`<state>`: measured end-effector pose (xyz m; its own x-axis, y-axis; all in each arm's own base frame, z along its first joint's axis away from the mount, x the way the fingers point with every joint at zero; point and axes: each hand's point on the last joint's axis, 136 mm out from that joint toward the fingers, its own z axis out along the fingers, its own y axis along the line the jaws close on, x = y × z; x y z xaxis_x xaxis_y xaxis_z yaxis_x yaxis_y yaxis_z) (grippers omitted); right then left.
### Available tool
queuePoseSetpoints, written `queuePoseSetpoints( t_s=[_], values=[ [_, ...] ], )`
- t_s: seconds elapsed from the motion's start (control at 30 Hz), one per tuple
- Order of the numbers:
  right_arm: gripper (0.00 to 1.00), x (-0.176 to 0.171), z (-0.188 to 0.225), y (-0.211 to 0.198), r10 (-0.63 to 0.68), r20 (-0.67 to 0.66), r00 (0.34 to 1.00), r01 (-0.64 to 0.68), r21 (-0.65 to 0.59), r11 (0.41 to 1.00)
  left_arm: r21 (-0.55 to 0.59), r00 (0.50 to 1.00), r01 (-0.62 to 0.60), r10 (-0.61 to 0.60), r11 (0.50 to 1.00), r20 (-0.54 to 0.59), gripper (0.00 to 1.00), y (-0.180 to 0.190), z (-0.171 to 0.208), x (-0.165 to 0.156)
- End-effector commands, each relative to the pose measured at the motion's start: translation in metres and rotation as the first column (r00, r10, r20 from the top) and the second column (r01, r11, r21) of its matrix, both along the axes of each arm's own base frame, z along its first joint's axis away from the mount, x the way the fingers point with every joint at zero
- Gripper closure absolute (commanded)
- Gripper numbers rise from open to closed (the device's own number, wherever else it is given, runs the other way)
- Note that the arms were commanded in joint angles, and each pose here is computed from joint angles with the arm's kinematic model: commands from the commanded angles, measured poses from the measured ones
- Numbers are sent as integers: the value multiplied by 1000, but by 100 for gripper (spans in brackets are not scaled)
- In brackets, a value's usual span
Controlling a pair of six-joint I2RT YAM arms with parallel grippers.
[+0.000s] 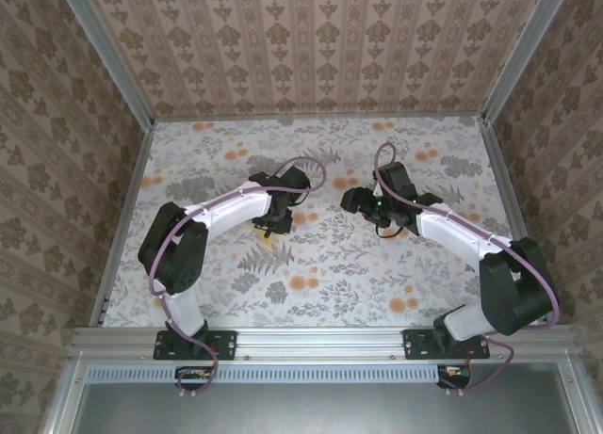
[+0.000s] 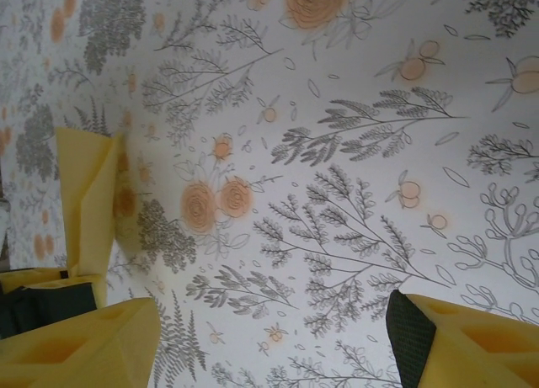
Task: Fold a paper plane with a square sheet of paper (pick it up from the middle)
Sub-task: Turn over the paper at the center of the table, then rotate the paper at the center of the table.
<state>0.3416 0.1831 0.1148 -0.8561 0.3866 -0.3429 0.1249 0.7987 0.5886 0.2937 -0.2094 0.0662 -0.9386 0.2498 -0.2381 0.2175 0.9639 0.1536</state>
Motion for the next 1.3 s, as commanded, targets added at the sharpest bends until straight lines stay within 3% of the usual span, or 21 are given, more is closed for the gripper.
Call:
queuePoseSetpoints(
  t_s=[0.0,0.2,0.4,0.57,0.77,1.0,1.27],
  values=[
    [26,-6,-2,-5,-12,1,1000,12,-19,1000,-190,1000,22,-22,982,0,55,-36,11,7],
    [28,-6,-8,11,39,2,999,-39,-15,999,-393,999,3,17,920,47,31,-37,40,14],
    [40,-16,-14,81,196,13,981,-195,-50,980,-534,974,-127,206,836,90,15,21,60,22],
    [48,-35,-20,161,337,16,942,-335,-72,940,-566,924,-268,374,780,78,10,87,54,16],
    [53,-47,-43,224,414,-34,910,-415,-66,907,-607,863,-372,502,703,53,5,137,44,0],
    [54,-40,-70,254,427,-103,898,-433,-40,901,-629,849,-387,527,674,43,3,150,39,-9],
    [54,-44,-99,239,445,-190,875,-468,-106,877,-667,863,-359,504,653,30,3,142,40,-5]
  ],
)
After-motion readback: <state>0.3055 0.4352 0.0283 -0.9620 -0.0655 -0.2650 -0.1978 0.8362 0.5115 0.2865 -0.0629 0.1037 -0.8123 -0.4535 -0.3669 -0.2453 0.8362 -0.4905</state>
